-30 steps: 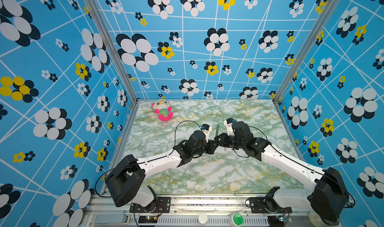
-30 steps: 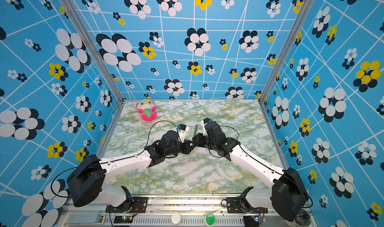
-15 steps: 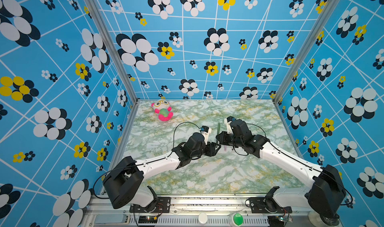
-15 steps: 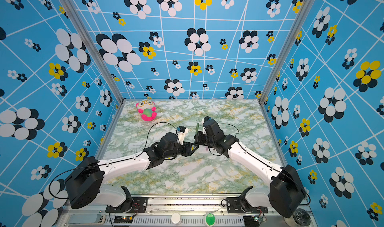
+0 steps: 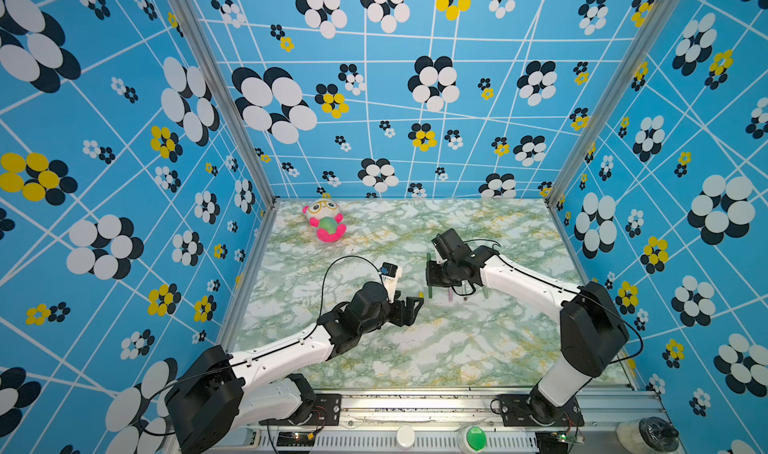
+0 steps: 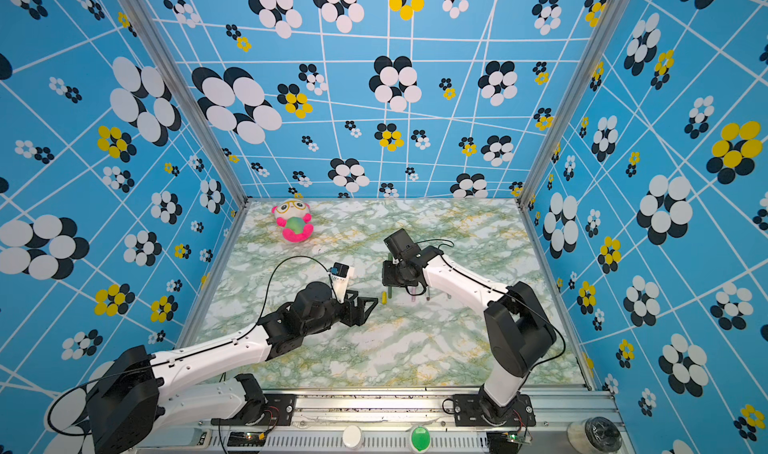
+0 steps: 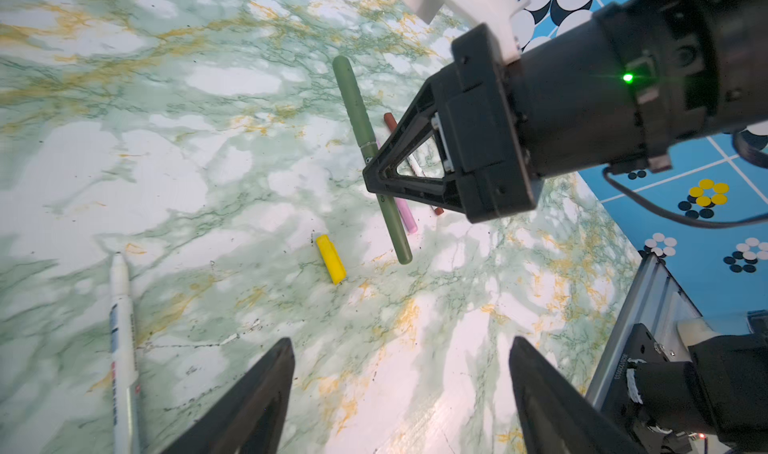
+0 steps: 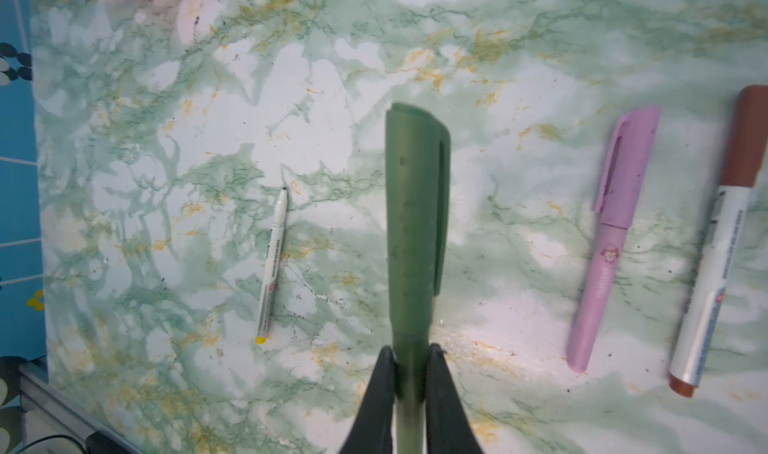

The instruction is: Insert the pens into the pen caps

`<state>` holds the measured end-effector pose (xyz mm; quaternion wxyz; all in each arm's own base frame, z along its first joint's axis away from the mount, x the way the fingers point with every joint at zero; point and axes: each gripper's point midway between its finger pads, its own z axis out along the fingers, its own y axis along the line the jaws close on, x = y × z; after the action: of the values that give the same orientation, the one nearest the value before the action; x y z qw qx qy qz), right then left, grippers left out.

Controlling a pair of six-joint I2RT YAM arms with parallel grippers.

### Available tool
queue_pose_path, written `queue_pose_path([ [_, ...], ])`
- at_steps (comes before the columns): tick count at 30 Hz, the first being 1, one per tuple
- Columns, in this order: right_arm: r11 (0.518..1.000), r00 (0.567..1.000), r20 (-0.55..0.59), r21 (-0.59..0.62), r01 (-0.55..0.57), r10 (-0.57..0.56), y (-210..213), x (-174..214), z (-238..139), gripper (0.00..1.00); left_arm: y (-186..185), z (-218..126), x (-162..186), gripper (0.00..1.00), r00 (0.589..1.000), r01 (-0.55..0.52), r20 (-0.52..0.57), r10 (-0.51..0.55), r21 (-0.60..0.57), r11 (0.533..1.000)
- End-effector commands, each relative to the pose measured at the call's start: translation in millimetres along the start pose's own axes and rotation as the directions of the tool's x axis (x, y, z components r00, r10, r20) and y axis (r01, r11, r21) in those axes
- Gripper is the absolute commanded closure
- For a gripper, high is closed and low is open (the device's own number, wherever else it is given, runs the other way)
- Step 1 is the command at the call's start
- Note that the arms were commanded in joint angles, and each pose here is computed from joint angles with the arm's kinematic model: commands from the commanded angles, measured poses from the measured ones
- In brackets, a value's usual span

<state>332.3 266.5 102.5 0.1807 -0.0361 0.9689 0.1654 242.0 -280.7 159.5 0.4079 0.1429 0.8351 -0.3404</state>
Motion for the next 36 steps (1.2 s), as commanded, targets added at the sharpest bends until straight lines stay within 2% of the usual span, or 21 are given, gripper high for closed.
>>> queue_pose_path([
  [1,0.998,0.996,-0.086,0.069,0.013,-0.007,-14,7,8,0.87,12,-6,-2,0.15,0.999,-0.037,0.026,0.038,-0.048,0.998],
  [10,0.99,0.985,-0.166,0.139,-0.025,0.048,-34,10,40,0.87,23,-20,-6,0.04,0.995,-0.04,0.085,0.046,-0.067,0.997],
  [18,0.985,0.977,-0.191,0.163,-0.06,0.091,-49,12,55,0.88,28,-24,-5,0.02,0.995,-0.027,0.095,0.033,-0.067,0.997],
  [36,0.983,0.973,-0.199,0.167,-0.081,0.114,-55,11,74,0.85,28,-23,-9,0.01,0.995,-0.011,0.095,0.017,-0.058,0.998],
])
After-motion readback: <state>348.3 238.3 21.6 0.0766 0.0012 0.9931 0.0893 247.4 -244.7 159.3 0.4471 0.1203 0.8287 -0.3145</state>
